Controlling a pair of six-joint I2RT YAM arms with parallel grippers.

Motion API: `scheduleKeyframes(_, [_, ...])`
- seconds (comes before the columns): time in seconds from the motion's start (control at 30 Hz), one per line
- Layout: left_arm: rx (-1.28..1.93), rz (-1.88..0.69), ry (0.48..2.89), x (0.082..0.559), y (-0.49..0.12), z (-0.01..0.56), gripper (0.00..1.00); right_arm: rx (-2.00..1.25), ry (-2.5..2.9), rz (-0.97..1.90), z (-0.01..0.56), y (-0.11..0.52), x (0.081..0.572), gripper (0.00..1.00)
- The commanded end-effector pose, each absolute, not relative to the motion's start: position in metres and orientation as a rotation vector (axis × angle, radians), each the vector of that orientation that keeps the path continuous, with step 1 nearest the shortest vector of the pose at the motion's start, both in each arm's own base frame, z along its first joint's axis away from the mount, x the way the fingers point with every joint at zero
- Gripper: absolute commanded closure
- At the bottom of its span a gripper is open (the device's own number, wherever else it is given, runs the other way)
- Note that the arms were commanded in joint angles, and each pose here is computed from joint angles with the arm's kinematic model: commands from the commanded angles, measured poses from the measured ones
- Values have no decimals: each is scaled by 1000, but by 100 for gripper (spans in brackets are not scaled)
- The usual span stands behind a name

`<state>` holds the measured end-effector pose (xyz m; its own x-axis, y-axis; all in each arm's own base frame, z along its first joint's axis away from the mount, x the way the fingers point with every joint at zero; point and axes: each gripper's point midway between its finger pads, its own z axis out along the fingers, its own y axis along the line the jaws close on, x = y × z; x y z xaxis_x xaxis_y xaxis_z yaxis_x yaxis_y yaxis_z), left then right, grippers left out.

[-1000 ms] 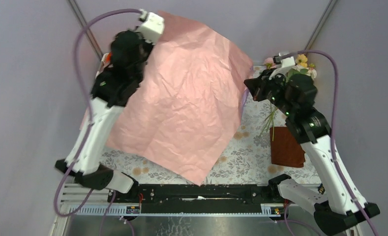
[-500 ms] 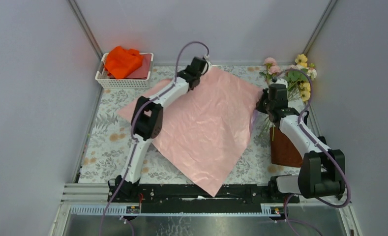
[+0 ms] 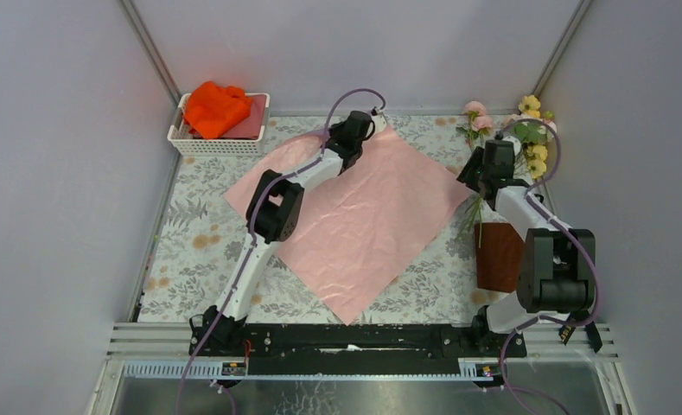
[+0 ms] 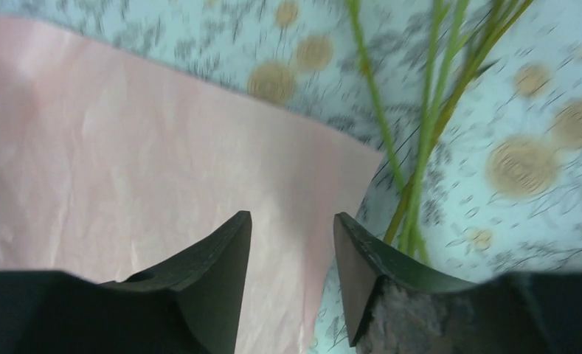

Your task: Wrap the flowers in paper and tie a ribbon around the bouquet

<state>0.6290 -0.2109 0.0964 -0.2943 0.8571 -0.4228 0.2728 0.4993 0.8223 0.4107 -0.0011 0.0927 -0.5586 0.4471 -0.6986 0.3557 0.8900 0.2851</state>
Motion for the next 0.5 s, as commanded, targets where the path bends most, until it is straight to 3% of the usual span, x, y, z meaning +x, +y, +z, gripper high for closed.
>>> scheduleKeyframes(0.0, [874, 826, 1713, 643, -219, 125, 89, 639, 2015, 13, 160, -58, 431, 45])
scheduleKeyframes(0.07, [867, 827, 1712, 642, -219, 131, 55, 670, 2003, 31, 167, -74, 434, 45])
scheduleKeyframes(0.1, [859, 833, 1708, 642, -219, 135, 29, 679, 2019, 40, 166, -80, 435, 46])
scheduleKeyframes(0.13, [834, 840, 1697, 643, -219, 146, 13, 685, 2038, 40, 165, -85, 438, 47])
scheduleKeyframes(0.17, [802, 850, 1688, 645, -216, 158, 3, 688, 2060, 33, 162, -90, 441, 50])
scheduleKeyframes(0.3, [645, 880, 1657, 647, -205, 223, 2, 706, 2177, 54, 134, -101, 461, 59])
scheduleKeyframes(0.37, [612, 841, 1689, 634, -197, 246, 1, 711, 2220, 50, 123, -106, 470, 58])
scheduleKeyframes(0.47, [737, 724, 1811, 599, -191, 234, 1, 711, 2256, 28, 112, -112, 483, 54])
